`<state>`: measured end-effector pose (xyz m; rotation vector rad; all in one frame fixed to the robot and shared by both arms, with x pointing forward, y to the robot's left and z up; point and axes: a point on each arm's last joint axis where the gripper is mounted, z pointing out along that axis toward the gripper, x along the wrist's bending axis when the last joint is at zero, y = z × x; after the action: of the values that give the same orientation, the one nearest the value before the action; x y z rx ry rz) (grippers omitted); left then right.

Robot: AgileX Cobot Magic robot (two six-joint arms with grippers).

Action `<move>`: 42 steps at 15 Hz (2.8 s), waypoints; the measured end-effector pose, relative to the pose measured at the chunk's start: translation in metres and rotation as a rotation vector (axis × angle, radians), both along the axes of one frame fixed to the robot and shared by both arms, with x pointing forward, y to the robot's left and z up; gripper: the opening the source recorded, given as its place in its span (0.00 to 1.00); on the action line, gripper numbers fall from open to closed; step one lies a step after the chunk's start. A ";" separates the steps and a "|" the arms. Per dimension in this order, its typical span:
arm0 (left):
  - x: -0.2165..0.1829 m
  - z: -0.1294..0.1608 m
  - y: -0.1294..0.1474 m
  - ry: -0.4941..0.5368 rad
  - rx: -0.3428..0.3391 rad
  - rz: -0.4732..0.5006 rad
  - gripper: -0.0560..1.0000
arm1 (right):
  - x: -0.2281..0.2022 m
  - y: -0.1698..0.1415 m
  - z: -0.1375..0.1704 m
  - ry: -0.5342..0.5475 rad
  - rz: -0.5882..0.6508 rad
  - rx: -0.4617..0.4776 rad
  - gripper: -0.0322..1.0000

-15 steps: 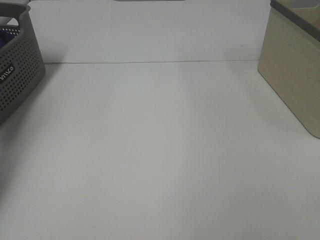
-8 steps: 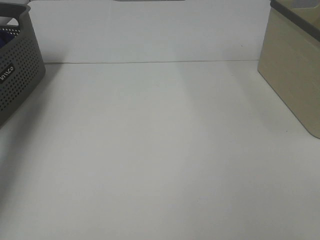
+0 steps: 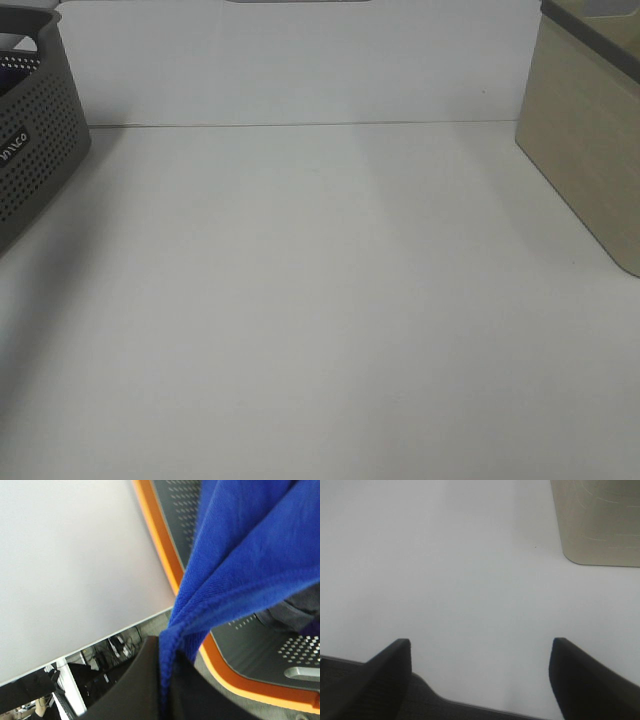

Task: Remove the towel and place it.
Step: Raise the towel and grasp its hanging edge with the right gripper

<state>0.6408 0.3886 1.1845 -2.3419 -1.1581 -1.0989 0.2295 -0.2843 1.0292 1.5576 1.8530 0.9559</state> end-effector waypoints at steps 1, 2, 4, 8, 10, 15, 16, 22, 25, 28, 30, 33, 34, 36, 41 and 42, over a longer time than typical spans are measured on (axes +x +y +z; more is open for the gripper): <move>-0.009 0.016 -0.006 -0.059 0.001 -0.012 0.05 | 0.000 0.000 0.000 0.000 0.000 0.000 0.75; -0.018 0.032 -0.013 -0.117 0.005 -0.034 0.05 | 0.000 0.000 0.000 0.000 0.000 0.000 0.75; -0.034 0.060 -0.034 -0.217 0.015 -0.104 0.05 | 0.000 0.000 0.000 0.000 0.000 0.000 0.75; -0.063 0.100 -0.093 -0.370 0.031 -0.295 0.05 | 0.000 0.000 0.000 0.000 0.000 0.000 0.75; -0.073 0.108 -0.117 -0.400 0.022 -0.372 0.05 | 0.000 0.000 0.000 0.000 0.000 0.000 0.75; -0.108 0.114 -0.216 -0.382 0.016 -0.731 0.05 | 0.000 0.000 0.001 -0.007 0.000 0.002 0.75; -0.114 0.114 -0.229 -0.368 0.033 -0.790 0.05 | 0.001 0.001 0.004 -0.037 0.003 0.013 0.75; -0.143 0.108 -0.270 -0.276 0.067 -0.959 0.05 | 0.057 0.037 0.038 -0.177 0.427 0.126 0.75; -0.151 0.105 -0.278 -0.245 0.064 -0.982 0.05 | 0.094 0.050 0.041 -0.243 0.658 0.120 0.75; -0.156 0.104 -0.283 -0.231 0.061 -0.998 0.05 | 0.145 0.061 0.034 -0.342 0.802 0.197 0.75; -0.156 0.103 -0.284 -0.225 0.050 -1.002 0.05 | 0.194 0.072 0.017 -0.419 0.922 0.370 0.75; -0.157 0.103 -0.284 -0.223 0.043 -1.006 0.05 | 0.234 0.094 -0.002 -0.388 1.064 0.438 0.75; -0.157 0.103 -0.284 -0.223 0.043 -1.006 0.05 | 0.250 0.107 -0.005 -0.375 1.105 0.453 0.75; -0.157 0.103 -0.284 -0.223 0.043 -1.006 0.05 | 0.270 0.126 -0.007 -0.366 1.157 0.469 0.75; -0.157 0.103 -0.284 -0.223 0.042 -1.006 0.05 | 0.325 0.183 0.009 -0.414 1.275 0.507 0.75; -0.157 0.103 -0.284 -0.223 0.042 -1.006 0.05 | 0.331 0.196 0.016 -0.443 1.305 0.500 0.75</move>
<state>0.4842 0.1044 1.2875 -2.8465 0.1093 -1.6603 0.5602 -0.0885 1.0449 0.0293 2.2675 2.1917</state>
